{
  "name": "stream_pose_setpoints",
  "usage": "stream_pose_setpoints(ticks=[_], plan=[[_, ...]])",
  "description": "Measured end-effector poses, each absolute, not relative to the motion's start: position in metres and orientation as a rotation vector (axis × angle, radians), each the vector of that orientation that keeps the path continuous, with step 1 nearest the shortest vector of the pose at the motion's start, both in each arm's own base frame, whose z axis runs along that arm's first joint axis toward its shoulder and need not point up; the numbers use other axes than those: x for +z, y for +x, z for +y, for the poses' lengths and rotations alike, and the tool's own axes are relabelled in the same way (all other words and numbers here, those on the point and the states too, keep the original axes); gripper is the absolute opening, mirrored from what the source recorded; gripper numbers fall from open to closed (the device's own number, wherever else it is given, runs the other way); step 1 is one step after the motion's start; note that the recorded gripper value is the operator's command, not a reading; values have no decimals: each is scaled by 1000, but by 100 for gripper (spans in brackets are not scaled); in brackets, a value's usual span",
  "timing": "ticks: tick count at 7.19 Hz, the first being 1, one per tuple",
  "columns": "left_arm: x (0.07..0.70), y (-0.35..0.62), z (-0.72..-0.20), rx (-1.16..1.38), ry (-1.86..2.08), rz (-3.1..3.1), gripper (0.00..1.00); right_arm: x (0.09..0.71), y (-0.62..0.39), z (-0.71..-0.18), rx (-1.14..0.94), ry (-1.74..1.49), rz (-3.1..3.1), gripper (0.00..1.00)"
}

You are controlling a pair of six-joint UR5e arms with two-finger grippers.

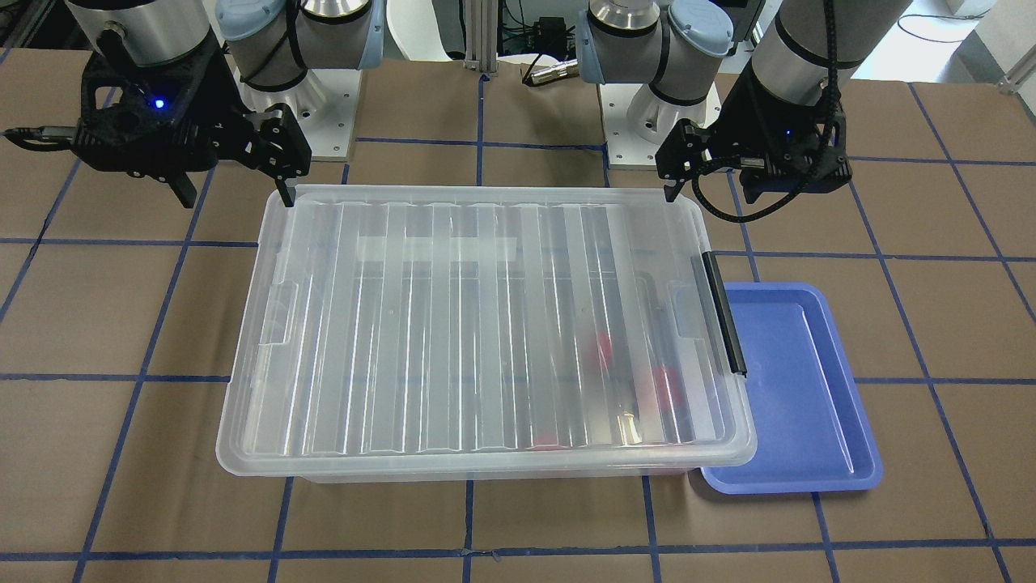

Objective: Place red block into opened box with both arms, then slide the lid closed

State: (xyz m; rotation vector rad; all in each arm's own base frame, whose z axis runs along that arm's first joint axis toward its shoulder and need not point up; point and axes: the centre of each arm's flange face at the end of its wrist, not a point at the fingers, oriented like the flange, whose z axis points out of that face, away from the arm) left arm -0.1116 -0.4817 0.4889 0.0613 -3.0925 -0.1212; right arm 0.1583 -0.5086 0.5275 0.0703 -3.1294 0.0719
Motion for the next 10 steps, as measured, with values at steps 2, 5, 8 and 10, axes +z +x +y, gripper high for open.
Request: stream_pose_setpoints(ticks=[2, 5, 8, 10], plan=[[489, -112, -482, -120, 65, -3090, 100, 522, 162, -511, 71, 79, -3129, 100], [493, -114, -480, -109, 64, -3079, 100, 523, 162, -512, 76, 73, -3131, 100], [505, -111, -474, -85, 47, -3114, 100, 525, 162, -512, 81, 69, -3132, 100], [507, -109, -471, -83, 44, -3133, 100, 525, 162, -512, 81, 69, -3132, 100]])
